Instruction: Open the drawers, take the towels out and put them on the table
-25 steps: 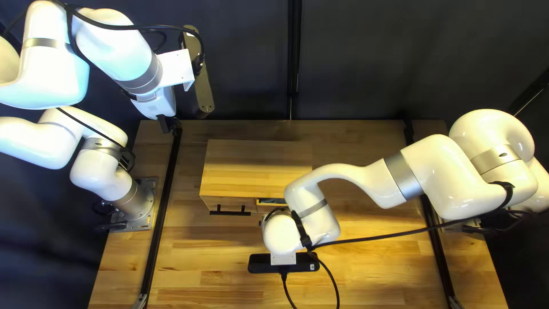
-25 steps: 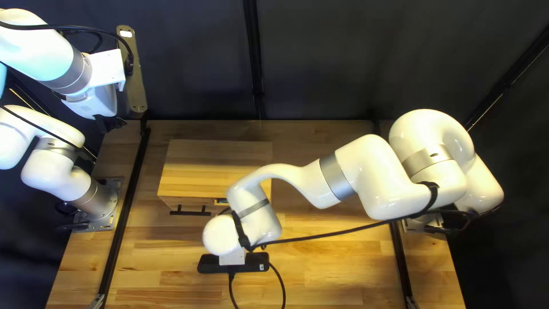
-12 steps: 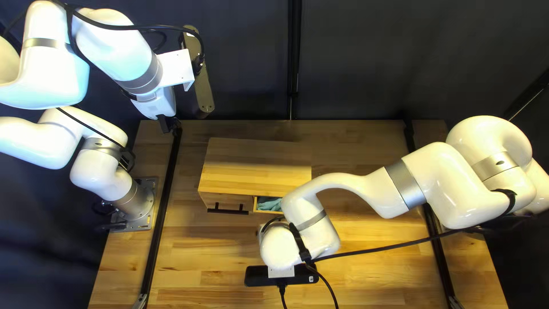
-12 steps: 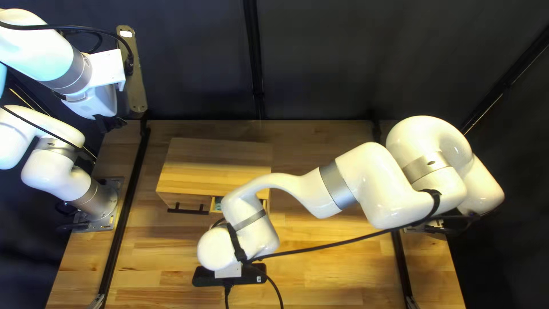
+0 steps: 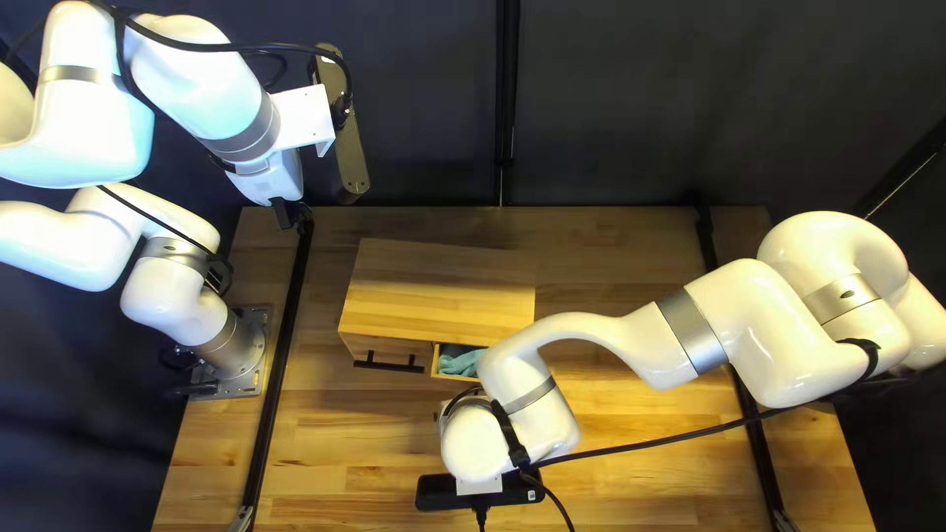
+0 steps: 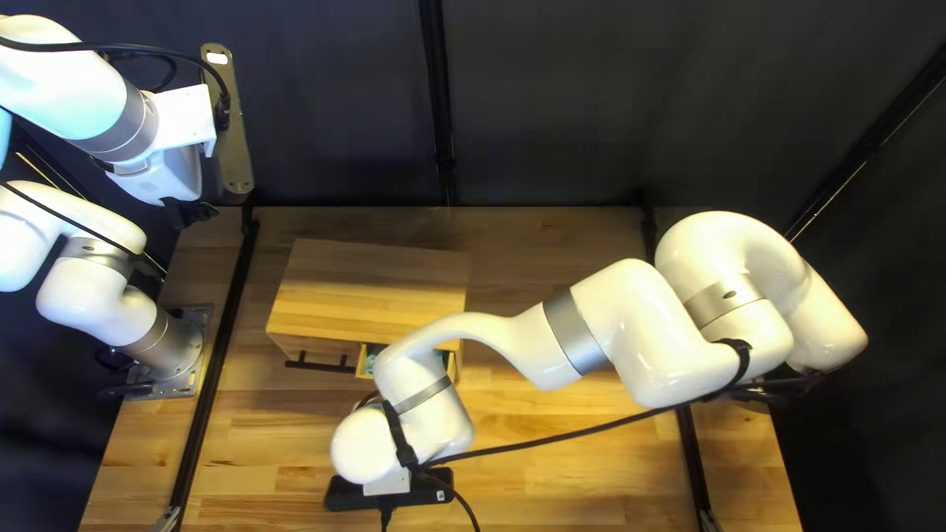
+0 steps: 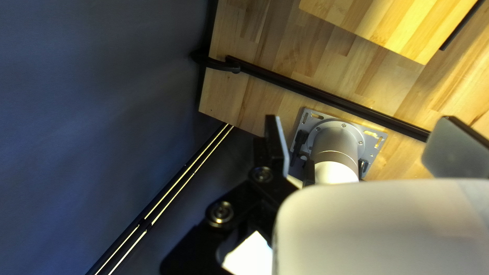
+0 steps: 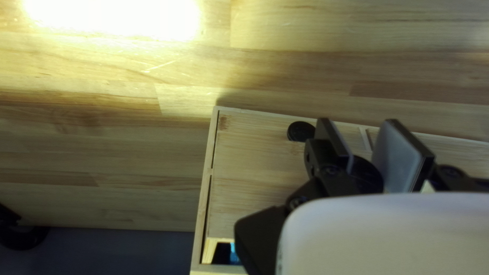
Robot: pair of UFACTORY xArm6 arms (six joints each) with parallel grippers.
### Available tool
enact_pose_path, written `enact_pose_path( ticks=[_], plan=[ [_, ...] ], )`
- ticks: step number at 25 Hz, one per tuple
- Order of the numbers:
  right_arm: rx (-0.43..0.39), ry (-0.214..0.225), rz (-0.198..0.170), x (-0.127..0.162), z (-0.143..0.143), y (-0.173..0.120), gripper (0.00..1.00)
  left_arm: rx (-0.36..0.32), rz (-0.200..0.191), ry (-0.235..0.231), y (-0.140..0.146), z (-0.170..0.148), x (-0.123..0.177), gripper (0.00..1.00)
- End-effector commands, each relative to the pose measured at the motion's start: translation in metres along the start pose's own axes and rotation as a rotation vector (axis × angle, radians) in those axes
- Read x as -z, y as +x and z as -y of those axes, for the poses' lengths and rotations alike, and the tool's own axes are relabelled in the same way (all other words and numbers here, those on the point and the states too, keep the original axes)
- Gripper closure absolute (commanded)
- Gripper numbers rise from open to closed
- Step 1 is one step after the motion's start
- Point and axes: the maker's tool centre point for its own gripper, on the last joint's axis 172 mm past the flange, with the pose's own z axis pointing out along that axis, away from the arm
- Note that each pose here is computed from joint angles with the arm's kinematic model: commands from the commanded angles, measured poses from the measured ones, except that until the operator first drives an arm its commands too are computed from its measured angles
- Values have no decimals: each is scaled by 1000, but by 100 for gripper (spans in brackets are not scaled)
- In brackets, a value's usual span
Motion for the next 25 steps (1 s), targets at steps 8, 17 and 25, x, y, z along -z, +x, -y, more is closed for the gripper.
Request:
enact_pose_path(
  ticks=[8,17,25],
  plan=[
    [0,-3,-8,2,-9,0,95,0,0,0,0,0,0,0],
    [-27,6,-18,13,1,-3,0,0,0,0,0,0,0,0],
    [-75,36,-33,7,-2,-5,0,0,0,0,0,0,0,0]
  ],
)
